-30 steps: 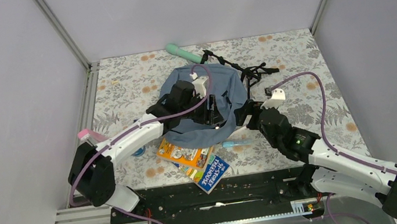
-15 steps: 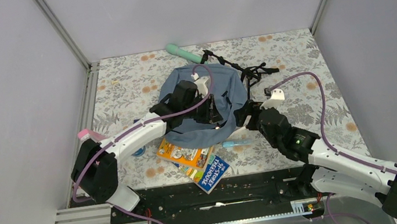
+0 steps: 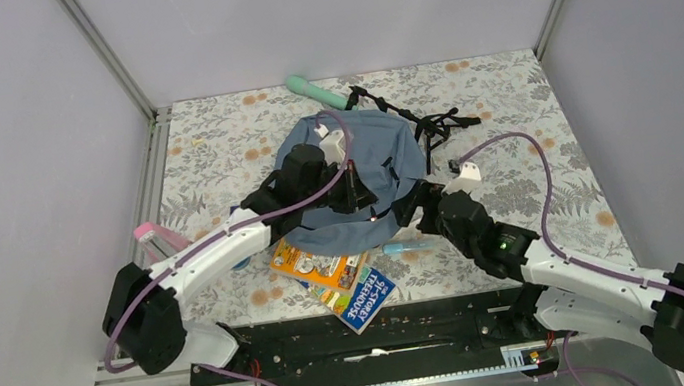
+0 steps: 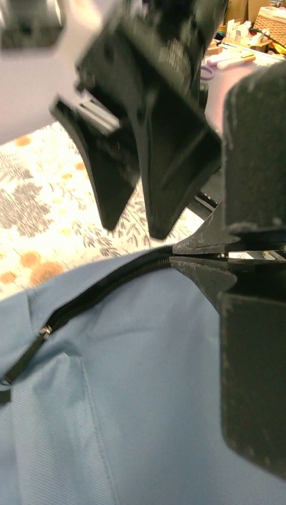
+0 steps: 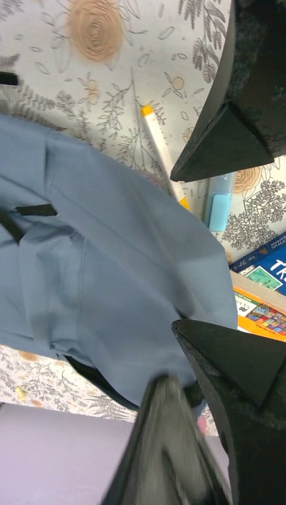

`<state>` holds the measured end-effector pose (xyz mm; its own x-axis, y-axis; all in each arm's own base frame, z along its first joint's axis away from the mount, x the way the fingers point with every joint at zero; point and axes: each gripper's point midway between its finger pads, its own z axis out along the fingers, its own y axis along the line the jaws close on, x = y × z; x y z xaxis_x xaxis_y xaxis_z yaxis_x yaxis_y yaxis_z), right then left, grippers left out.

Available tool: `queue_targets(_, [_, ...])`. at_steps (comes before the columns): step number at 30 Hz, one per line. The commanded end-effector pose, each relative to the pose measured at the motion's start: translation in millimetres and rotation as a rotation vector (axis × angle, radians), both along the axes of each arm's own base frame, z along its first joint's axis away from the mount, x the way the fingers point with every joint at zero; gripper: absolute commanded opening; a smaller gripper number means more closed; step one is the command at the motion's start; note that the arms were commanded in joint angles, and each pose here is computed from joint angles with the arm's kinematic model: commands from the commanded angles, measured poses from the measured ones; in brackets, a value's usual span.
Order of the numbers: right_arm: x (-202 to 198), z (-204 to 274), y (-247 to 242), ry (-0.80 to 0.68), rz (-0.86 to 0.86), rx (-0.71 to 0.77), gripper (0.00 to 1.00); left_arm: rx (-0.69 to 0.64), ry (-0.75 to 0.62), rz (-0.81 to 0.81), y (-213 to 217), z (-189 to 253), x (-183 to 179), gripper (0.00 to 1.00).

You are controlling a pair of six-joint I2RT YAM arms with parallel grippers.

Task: Pack the student bag
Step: Unzip the student bag at the center of the board.

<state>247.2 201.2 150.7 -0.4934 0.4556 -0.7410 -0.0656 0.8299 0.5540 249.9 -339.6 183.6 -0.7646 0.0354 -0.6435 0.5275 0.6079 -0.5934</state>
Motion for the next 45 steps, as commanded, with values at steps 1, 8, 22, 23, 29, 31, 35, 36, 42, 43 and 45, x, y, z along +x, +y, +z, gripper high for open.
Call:
queue_targets(1, [3, -6, 8, 0.037, -0.063, 0.163, 0.95, -0.139, -0.121, -0.008, -5, 54, 0, 0.0])
queue_targets(8, [6, 8, 24, 0.018, -0.051, 0.342, 1.0, -0.128, -0.137, -0.02, 3, 53, -9, 0.0])
queue_targets(22, [13, -12, 48, 0.115, -0.06, 0.446, 0.87, -0.115, -0.153, 0.011, 14, 52, -11, 0.0])
queue_targets(23, [15, -11, 49, 0.111, -0.059, 0.446, 0.81, -0.102, -0.153, 0.016, 15, 51, -10, 0.0])
queue_targets(29, [25, -2, 45, 0.064, -0.099, 0.427, 0.32, -0.08, -0.19, 0.054, 23, 55, -5, 0.0])
queue_targets(31, [27, 0, 43, 0.051, -0.108, 0.423, 0.16, -0.051, -0.195, 0.092, 30, 53, -1, 0.0])
queue_targets(35, [30, 4, 40, 0.034, -0.129, 0.424, 0.0, 0.052, -0.205, 0.212, 55, 39, 10, 0.0])
queue_targets(36, [30, 5, 39, 0.031, -0.134, 0.427, 0.0, 0.066, -0.207, 0.233, 60, 36, 11, 0.0])
queue_targets(42, [32, 11, 33, -0.001, -0.147, 0.413, 0.0, 0.104, -0.226, 0.32, 84, 29, 13, 0.0])
queue_targets(43, [33, 11, 32, -0.005, -0.151, 0.405, 0.0, 0.108, -0.229, 0.334, 88, 28, 13, 0.0])
queue_targets(45, [33, 12, 29, -0.014, -0.157, 0.394, 0.0, 0.115, -0.236, 0.363, 96, 28, 15, 0.0])
